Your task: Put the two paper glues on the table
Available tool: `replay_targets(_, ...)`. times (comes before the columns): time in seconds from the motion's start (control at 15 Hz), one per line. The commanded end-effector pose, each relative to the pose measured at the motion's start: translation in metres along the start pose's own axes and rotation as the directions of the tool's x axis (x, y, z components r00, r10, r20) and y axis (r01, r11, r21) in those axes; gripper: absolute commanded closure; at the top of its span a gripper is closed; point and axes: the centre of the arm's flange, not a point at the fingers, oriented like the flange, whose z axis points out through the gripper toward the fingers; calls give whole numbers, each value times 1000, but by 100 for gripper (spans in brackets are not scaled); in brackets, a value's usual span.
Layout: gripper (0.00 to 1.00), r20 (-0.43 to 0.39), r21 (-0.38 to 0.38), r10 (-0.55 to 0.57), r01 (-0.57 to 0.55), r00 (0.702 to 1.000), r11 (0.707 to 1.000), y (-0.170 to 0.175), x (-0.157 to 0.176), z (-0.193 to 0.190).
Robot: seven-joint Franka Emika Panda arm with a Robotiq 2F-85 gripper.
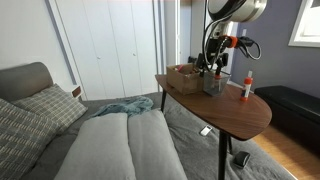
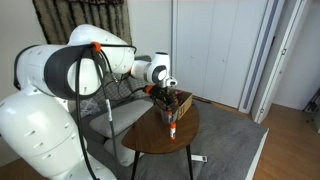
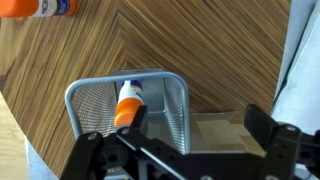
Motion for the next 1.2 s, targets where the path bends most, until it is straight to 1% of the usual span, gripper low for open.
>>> replay_targets(0.0, 0, -9, -12, -10, 10, 1000, 1000, 7, 5, 4)
replay_targets(0.47, 0, -11, -3, -33, 33, 999, 999, 7, 2, -4)
replay_targets(1.13, 0, -23, -25, -65, 64, 998, 998, 11, 0, -14)
